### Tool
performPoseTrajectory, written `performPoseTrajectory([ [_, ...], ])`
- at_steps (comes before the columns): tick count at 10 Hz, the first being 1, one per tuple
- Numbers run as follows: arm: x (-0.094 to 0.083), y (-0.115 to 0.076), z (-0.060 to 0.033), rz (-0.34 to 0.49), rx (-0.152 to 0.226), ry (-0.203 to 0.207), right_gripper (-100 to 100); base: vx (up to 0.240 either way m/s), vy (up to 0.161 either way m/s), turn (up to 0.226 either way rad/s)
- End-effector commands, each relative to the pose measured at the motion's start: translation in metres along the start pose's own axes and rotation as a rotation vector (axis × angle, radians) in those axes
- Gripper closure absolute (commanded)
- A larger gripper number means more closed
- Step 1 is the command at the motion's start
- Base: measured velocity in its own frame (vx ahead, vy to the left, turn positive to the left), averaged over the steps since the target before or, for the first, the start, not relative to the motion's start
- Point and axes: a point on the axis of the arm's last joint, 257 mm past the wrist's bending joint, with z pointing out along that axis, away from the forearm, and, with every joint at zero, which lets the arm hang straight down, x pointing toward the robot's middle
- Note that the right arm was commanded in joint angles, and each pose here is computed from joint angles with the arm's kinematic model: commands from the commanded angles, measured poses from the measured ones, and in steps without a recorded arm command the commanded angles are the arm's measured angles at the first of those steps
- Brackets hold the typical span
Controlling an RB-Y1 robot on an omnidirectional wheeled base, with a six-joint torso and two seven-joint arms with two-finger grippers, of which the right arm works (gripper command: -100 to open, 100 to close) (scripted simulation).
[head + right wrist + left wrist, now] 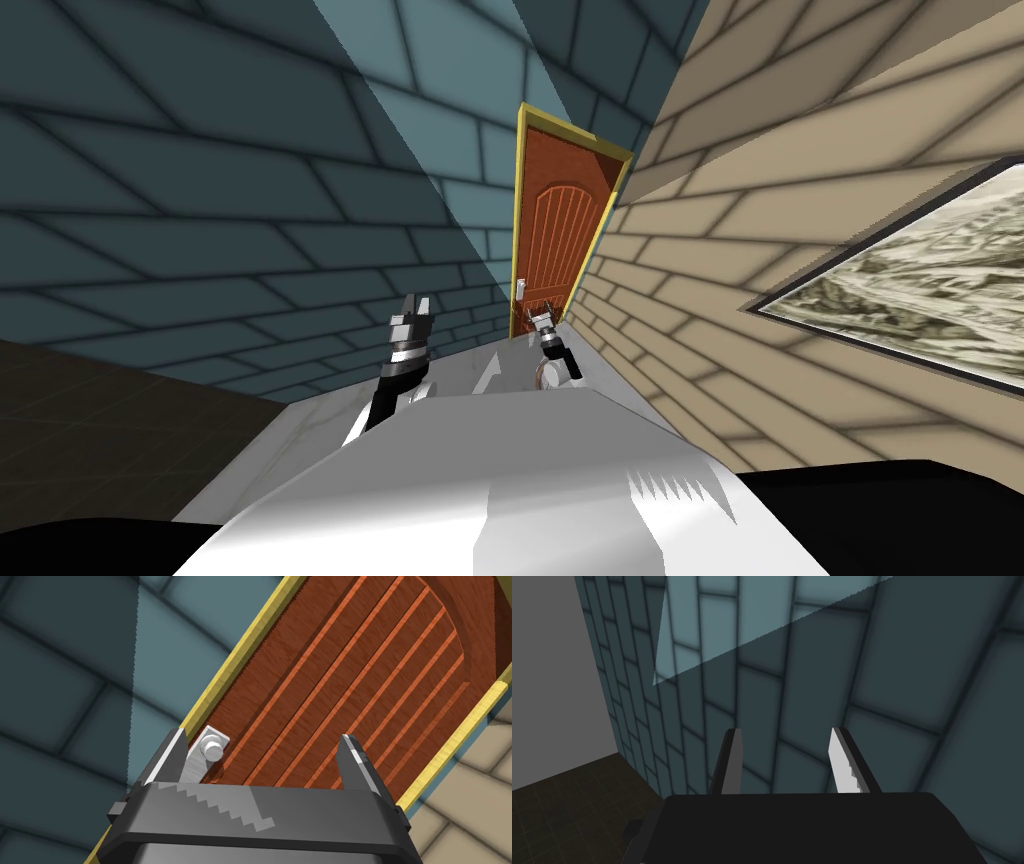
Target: Pull the door open
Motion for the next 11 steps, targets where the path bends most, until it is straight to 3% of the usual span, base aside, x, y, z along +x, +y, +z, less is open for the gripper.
performPoseTrajectory([
  [1, -0.006, -0.006, 0.0009, 0.038, 0.014, -0.006, -100, 0.058, 0.004, 0.017],
  [6, -0.034, -0.036, 0.0008, 0.201, 0.100, -0.046, -100, 0.070, 0.003, 0.028],
  [11, -0.059, -0.052, -0.0010, 0.315, 0.150, -0.092, -100, 0.064, -0.003, 0.022],
])
